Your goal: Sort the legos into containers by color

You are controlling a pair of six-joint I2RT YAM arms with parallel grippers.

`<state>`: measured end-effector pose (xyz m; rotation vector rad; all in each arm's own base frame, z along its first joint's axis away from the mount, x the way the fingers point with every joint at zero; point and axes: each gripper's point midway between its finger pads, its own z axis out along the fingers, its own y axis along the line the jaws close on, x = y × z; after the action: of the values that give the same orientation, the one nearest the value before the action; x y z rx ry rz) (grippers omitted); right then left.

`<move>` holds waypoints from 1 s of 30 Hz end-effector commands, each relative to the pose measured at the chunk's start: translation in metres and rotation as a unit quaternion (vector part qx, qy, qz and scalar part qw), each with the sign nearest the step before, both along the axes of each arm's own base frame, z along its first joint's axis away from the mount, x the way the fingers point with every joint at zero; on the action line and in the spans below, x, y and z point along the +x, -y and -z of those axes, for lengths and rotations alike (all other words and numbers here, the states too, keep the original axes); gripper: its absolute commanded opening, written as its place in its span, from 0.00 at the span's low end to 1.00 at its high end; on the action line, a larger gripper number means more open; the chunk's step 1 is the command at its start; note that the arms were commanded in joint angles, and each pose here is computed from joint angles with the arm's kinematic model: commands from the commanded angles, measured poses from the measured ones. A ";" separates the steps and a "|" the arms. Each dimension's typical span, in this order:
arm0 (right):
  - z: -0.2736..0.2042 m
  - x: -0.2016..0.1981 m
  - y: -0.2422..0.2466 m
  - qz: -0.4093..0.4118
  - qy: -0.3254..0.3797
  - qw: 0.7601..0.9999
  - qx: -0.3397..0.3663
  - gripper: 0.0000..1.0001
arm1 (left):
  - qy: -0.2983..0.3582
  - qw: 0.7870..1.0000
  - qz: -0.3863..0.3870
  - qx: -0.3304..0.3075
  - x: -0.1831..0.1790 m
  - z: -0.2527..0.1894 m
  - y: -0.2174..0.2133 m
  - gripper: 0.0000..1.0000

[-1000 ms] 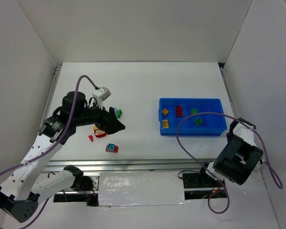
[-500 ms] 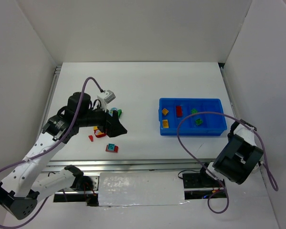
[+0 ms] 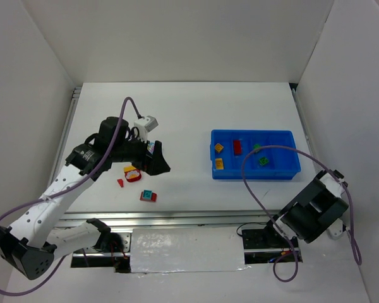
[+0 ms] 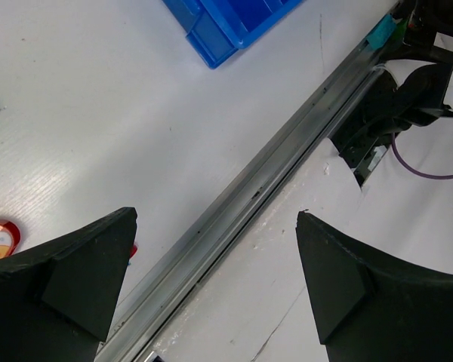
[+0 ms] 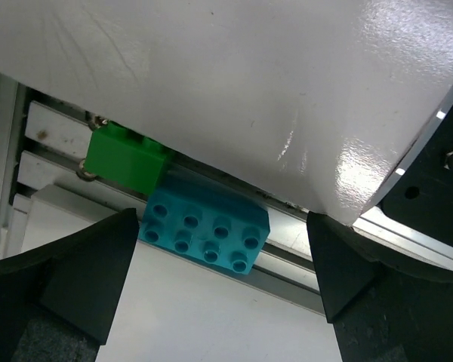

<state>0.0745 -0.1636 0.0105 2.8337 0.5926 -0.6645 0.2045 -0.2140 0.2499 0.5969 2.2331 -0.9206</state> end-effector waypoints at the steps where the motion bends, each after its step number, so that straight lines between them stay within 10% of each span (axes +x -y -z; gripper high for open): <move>1: 0.004 0.007 0.012 -0.003 0.034 0.999 0.010 1.00 | 0.029 1.000 -0.002 -0.006 0.007 -0.018 0.002 0.99; 15: 0.023 0.009 0.018 -0.030 -0.005 0.989 0.147 1.00 | 0.044 0.999 -0.020 0.006 0.019 -0.024 -0.001 1.00; 30: 0.022 0.029 0.020 -0.085 0.019 0.990 0.114 0.87 | 0.065 0.998 -0.021 0.010 0.016 -0.032 -0.006 1.00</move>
<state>0.0771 -0.1842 -0.0032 2.9907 0.8425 -0.7249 0.2224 -0.2082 0.2656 0.5596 2.2096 -0.8224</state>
